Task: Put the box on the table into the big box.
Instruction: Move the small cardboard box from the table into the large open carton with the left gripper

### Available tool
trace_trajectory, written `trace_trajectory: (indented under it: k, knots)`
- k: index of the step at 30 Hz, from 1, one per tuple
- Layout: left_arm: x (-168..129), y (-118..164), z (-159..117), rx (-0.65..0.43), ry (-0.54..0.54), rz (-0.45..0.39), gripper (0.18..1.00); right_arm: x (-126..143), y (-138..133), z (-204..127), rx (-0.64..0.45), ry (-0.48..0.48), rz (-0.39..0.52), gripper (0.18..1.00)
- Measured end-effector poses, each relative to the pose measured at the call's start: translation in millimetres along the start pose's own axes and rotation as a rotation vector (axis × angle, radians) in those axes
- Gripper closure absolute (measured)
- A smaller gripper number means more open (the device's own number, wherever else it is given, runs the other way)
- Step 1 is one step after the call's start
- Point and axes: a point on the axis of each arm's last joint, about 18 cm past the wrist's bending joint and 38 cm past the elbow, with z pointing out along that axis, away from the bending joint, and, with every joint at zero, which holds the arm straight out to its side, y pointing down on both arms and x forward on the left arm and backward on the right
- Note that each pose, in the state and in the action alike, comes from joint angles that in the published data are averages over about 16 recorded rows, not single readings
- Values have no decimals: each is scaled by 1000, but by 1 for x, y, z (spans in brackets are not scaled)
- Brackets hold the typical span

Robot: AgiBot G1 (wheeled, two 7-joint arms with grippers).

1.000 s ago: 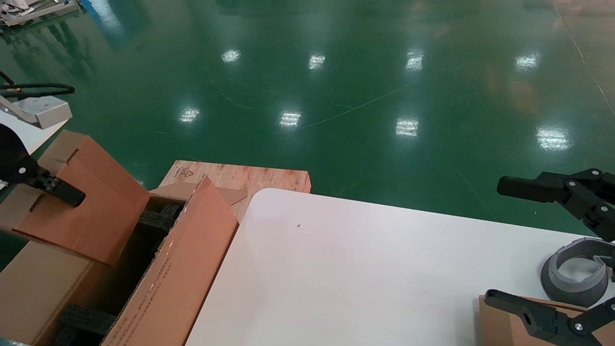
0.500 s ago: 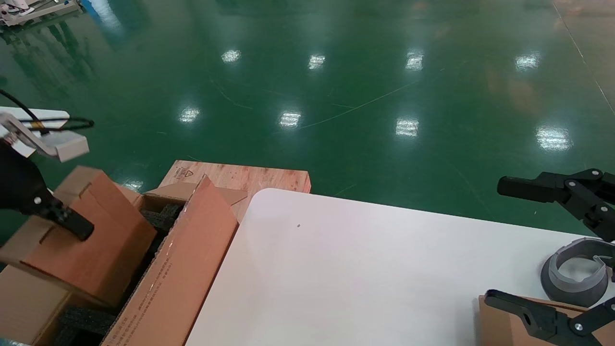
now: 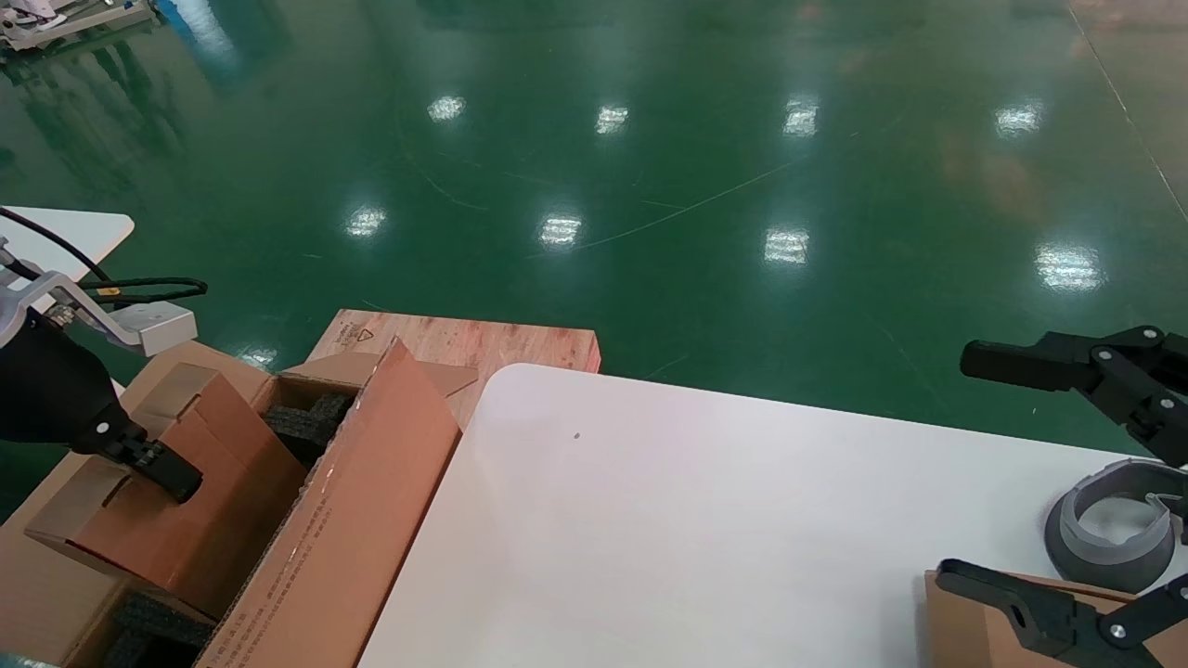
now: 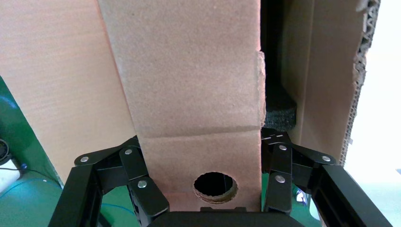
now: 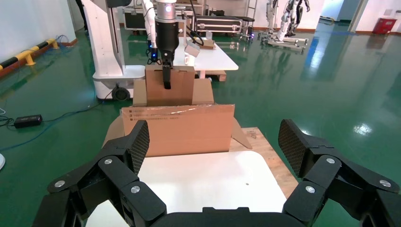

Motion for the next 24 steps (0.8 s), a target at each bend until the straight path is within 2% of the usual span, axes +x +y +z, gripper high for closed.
trace_trajectory:
  k: [24]
  knots:
    - [-18, -5, 7, 49, -19, -5, 811, 0, 0, 0, 0, 0, 0, 178]
